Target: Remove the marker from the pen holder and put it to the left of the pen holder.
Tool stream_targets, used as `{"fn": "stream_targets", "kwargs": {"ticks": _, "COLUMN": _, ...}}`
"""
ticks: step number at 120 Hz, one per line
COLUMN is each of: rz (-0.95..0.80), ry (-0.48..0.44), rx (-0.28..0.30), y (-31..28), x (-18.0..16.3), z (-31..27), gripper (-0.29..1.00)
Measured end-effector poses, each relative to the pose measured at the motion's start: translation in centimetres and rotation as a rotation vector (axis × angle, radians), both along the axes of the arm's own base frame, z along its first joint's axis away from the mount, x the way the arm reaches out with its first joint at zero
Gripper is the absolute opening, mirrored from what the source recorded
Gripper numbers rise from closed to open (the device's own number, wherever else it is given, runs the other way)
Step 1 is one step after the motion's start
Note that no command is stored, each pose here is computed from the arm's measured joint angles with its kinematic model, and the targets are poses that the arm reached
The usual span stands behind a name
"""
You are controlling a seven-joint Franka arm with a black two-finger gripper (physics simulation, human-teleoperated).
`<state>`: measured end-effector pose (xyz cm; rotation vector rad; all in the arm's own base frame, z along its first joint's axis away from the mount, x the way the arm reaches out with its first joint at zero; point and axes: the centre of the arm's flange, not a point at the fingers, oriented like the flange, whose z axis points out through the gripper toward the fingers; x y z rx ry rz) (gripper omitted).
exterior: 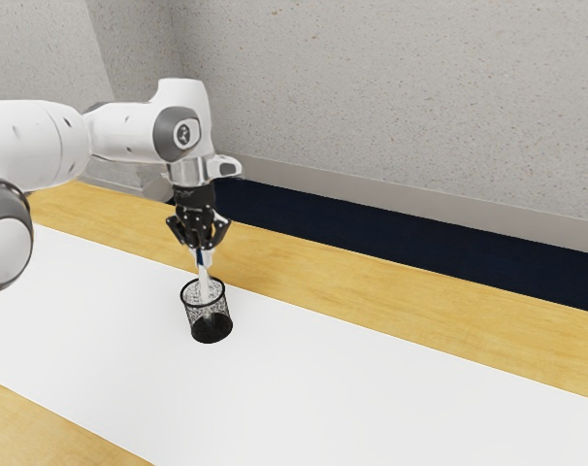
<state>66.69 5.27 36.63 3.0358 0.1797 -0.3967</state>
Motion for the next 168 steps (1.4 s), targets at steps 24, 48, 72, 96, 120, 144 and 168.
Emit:
{"fn": "stream_targets", "kwargs": {"ticks": 24, "rz": 0.009, "ry": -0.105, "rx": 0.006, "y": 0.8, "x": -1.8, "z": 9.5, "gripper": -0.07}}
{"fn": "stream_targets", "kwargs": {"ticks": 48, "rz": 0.019, "ry": -0.038, "rx": 0.089, "y": 3.8, "x": -3.7, "z": 10.8, "gripper": -0.07}}
{"fn": "stream_targets", "kwargs": {"ticks": 72, "rz": -0.027, "ry": 0.203, "rx": 0.179, "y": 5.0, "x": -4.1, "z": 2.3, "gripper": -0.08}}
{"fn": "stream_targets", "kwargs": {"ticks": 96, "rz": -0.049, "ry": 0.324, "rx": 0.186, "y": 5.3, "x": -4.4, "z": -2.9, "gripper": -0.08}}
{"fn": "stream_targets", "kwargs": {"ticks": 120, "rz": -0.046, "ry": 0.373, "rx": 0.172, "y": 6.2, "x": -4.8, "z": -5.2, "gripper": -0.03}}
{"fn": "stream_targets", "kwargs": {"ticks": 144, "rz": -0.051, "ry": 0.366, "rx": 0.156, "y": 6.2, "x": -4.6, "z": -4.7, "gripper": 0.39}}
{"fn": "stream_targets", "kwargs": {"ticks": 168, "rz": -0.104, "ry": 0.031, "rx": 0.135, "y": 3.6, "x": -4.1, "z": 13.8, "gripper": 0.58}}
